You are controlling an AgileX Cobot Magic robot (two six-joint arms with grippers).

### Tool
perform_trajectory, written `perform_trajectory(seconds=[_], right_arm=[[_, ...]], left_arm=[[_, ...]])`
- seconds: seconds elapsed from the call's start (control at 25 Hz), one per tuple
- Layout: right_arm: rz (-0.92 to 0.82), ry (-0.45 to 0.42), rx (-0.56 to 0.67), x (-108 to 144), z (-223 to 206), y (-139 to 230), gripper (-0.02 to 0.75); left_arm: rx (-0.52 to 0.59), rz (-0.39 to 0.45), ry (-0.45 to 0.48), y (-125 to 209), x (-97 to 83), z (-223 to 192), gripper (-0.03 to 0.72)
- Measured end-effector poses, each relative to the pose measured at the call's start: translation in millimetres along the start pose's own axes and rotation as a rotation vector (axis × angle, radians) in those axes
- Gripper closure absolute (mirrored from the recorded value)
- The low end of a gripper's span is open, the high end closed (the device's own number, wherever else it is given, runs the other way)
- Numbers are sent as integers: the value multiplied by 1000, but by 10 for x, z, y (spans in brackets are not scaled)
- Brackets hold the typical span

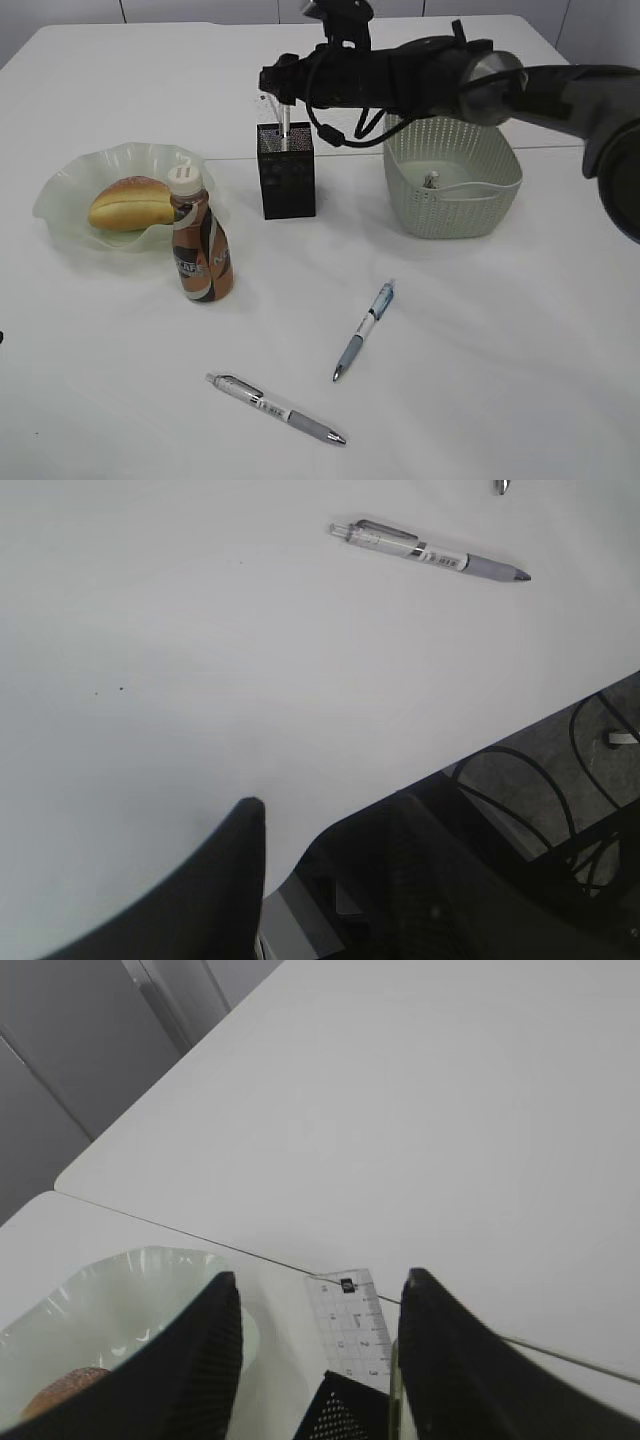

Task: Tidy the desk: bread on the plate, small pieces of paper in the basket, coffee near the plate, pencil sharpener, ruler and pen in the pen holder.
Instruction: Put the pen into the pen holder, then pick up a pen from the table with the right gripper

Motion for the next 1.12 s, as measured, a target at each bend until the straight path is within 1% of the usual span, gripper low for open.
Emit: perform_trajectory(seconds=[0.08, 0.16, 0.24, 0.28, 0.32, 0.4, 0.48, 0.56, 0.68, 0.88, 1.0, 1.12], right_arm=[[-20, -9, 19, 90, 76, -83, 360], [-25, -12, 71, 174, 183, -129, 360], [-13, 7, 175, 238, 327, -87, 360], [13, 33, 231, 235, 409, -57, 360], [-2, 55, 294, 248, 490, 4, 360], [1, 126, 411, 219, 694, 87, 360], [5, 175, 486, 234, 871, 110, 360], [15, 208, 525, 265, 1031, 65, 360], [16, 235, 585, 327, 1230, 49, 360], [-17, 344, 732, 236, 1533, 203, 360], [-25, 374, 755, 242, 1601, 236, 363], [5, 392, 795, 340, 1664, 371, 366]], left_arm=[[0, 0, 0, 0, 0, 0, 381], [0, 0, 0, 0, 0, 0, 381], [-2, 0, 0, -4, 1, 0, 381], [-3, 0, -1, -7, 2, 0, 381], [-6, 0, -2, -11, 3, 0, 381], [-10, 0, -3, -20, 5, 0, 381], [-17, 0, -4, -32, 8, 0, 381], [-28, 0, -7, -53, 14, 1, 381], [-39, 0, -10, -75, 20, 2, 381], [-57, 0, -15, -109, 28, 3, 381], [-61, 0, -16, -116, 30, 4, 381], [-63, -1, -16, -121, 31, 4, 381]])
Point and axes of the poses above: a point on each arm's last joint axis where the gripper is mounted, z pointing back along that axis away from the gripper, x along the wrist's bending axis when the last joint is at zero, y = z × x, the point moved 10 cm from there along -z, pointing out along that axis toward the gripper, and after that the axes turned 6 degrees about -z, right-handed, at the moved point
